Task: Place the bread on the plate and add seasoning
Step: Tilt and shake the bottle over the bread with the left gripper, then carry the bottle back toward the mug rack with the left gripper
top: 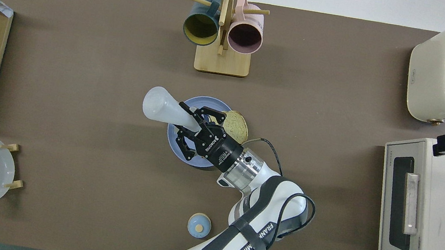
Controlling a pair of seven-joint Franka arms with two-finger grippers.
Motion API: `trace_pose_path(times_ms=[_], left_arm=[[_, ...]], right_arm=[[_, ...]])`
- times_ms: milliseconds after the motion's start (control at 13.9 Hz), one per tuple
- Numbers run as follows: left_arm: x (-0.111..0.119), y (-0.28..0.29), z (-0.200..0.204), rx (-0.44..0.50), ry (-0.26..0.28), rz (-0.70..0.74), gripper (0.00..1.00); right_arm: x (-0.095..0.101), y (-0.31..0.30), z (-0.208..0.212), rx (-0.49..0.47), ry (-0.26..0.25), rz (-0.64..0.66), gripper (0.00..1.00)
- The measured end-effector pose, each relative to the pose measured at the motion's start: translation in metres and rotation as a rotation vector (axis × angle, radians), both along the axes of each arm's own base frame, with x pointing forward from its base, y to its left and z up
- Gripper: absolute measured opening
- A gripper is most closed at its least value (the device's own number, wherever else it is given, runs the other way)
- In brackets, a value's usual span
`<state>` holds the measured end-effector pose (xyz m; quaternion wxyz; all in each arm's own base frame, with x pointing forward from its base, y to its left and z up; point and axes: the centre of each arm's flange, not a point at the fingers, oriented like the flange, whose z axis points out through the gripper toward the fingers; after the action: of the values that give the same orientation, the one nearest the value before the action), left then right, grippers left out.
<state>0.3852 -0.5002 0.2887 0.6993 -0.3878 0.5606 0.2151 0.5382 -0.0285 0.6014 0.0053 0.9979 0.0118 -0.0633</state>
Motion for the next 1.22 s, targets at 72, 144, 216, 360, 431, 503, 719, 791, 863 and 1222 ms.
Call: trace_pose_path(times_ms=[72, 144, 216, 360, 431, 503, 719, 791, 863, 1222], left_arm=[[-0.003, -0.001, 0.000, -0.001, 0.002, 0.001, 0.40], [0.000, 0.001, 0.000, -0.001, 0.002, 0.007, 0.40], [0.007, 0.007, 0.000, -0.001, 0.000, 0.023, 0.40], [0.036, 0.028, -0.001, -0.013, 0.009, 0.062, 0.40], [0.053, 0.040, -0.003, -0.031, 0.010, 0.080, 0.40], [0.070, 0.054, -0.005, -0.060, 0.000, 0.097, 0.40], [0.115, 0.091, -0.002, -0.170, -0.012, 0.148, 0.40], [0.131, 0.102, 0.014, -0.231, -0.010, 0.160, 0.40], [0.146, 0.115, 0.035, -0.296, -0.014, 0.167, 0.40], [0.178, 0.160, 0.099, -0.590, -0.031, 0.237, 0.40]], right_arm=[[0.000, 0.000, 0.000, 0.000, 0.000, 0.000, 1.00], [0.000, 0.000, 0.000, 0.000, 0.000, 0.000, 1.00], [0.000, 0.000, 0.000, 0.000, 0.000, 0.000, 1.00], [0.000, 0.000, 0.000, 0.000, 0.000, 0.000, 1.00], [0.000, 0.000, 0.000, 0.000, 0.000, 0.000, 1.00], [0.000, 0.000, 0.000, 0.000, 0.000, 0.000, 1.00], [0.000, 0.000, 0.000, 0.000, 0.000, 0.000, 1.00], [0.000, 0.000, 0.000, 0.000, 0.000, 0.000, 1.00], [0.000, 0.000, 0.000, 0.000, 0.000, 0.000, 1.00], [0.000, 0.000, 0.000, 0.000, 0.000, 0.000, 1.00]])
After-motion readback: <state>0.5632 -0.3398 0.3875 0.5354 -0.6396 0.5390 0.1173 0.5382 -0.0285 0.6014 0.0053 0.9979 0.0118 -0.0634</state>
